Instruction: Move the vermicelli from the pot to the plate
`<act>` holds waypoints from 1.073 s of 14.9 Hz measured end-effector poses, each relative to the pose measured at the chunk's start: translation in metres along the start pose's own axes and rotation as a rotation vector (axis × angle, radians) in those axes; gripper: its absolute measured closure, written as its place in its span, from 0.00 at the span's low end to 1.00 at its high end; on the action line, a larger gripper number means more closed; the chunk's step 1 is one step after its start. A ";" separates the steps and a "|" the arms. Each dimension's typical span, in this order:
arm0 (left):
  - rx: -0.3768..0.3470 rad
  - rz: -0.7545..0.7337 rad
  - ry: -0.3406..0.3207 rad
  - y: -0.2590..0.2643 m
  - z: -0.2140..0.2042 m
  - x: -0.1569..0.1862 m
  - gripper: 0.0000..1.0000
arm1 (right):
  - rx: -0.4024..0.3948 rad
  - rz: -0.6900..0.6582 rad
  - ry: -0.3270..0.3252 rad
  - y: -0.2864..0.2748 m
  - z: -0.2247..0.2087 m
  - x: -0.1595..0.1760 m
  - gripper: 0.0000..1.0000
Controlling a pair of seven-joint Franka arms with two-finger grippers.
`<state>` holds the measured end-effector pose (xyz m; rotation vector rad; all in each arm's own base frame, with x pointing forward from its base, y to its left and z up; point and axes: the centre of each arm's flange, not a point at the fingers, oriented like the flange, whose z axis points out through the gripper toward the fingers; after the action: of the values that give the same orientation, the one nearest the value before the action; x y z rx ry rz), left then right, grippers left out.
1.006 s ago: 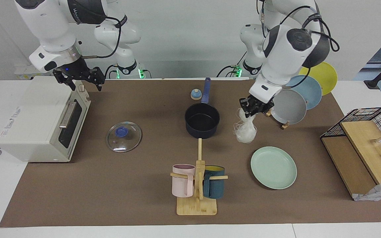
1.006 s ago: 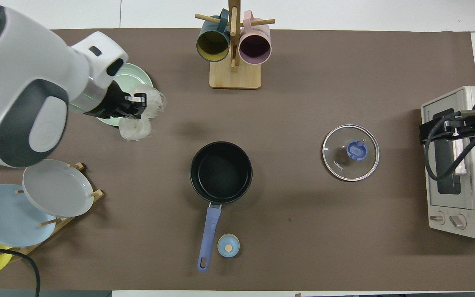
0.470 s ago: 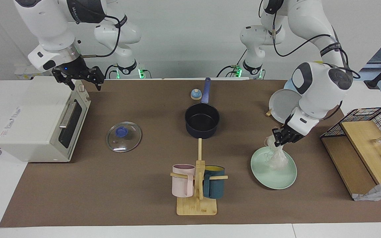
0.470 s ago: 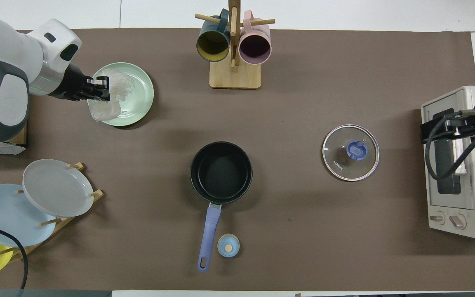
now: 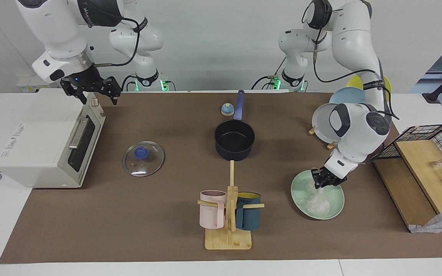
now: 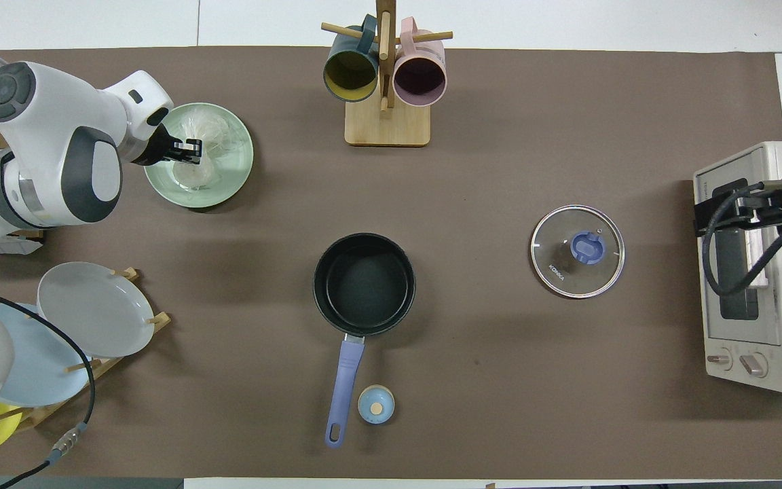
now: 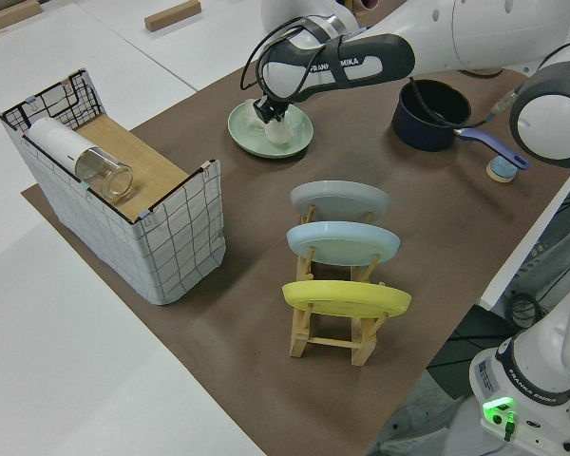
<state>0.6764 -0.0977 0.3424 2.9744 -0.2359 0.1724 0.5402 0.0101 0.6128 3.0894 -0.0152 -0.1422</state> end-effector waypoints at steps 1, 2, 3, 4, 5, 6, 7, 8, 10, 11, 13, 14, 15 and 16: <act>0.001 0.008 0.000 0.000 0.000 0.000 0.84 | 0.000 0.000 0.000 0.000 0.000 0.000 0.00; 0.002 0.013 -0.001 0.000 -0.002 0.000 0.72 | 0.000 0.000 0.001 0.000 0.000 0.000 0.00; 0.002 0.015 -0.003 0.001 -0.007 0.000 0.63 | 0.000 0.000 0.001 0.000 0.000 0.000 0.00; 0.002 0.016 -0.011 0.002 -0.017 0.000 0.52 | 0.000 0.000 0.001 0.000 0.000 0.000 0.00; 0.005 0.013 -0.016 0.001 -0.035 0.000 0.39 | 0.000 0.000 0.002 0.000 -0.001 0.000 0.00; 0.011 0.009 -0.018 -0.001 -0.058 -0.001 0.29 | 0.000 0.000 0.004 0.000 -0.002 -0.001 0.00; 0.019 0.007 -0.023 -0.003 -0.085 -0.005 0.16 | 0.000 0.000 0.007 0.000 -0.004 -0.002 0.00; 0.026 0.004 -0.036 -0.003 -0.114 -0.011 0.05 | 0.000 0.000 0.011 0.000 -0.005 -0.002 0.00; 0.033 -0.004 -0.074 0.003 -0.167 -0.029 0.00 | 0.001 0.000 0.019 0.000 -0.008 -0.002 0.00; 0.036 -0.015 -0.088 0.008 -0.191 -0.040 0.00 | 0.001 -0.001 0.021 0.000 -0.008 -0.002 0.00; 0.042 -0.045 -0.124 0.014 -0.232 -0.064 0.00 | 0.001 0.000 0.024 0.000 -0.009 -0.002 0.00; 0.052 -0.058 -0.143 0.016 -0.247 -0.076 0.00 | 0.001 0.000 0.025 0.000 -0.009 -0.002 0.00; 0.067 -0.073 -0.159 0.018 -0.259 -0.086 0.00 | 0.001 0.000 0.026 0.000 -0.009 -0.002 0.00; 0.075 -0.084 -0.171 0.019 -0.264 -0.095 0.00 | 0.001 0.000 0.026 0.000 -0.010 -0.002 0.00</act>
<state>0.5532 -0.0596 0.5927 3.0690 -0.1266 -0.0850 0.5394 0.0105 0.6225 3.0920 -0.0142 -0.1014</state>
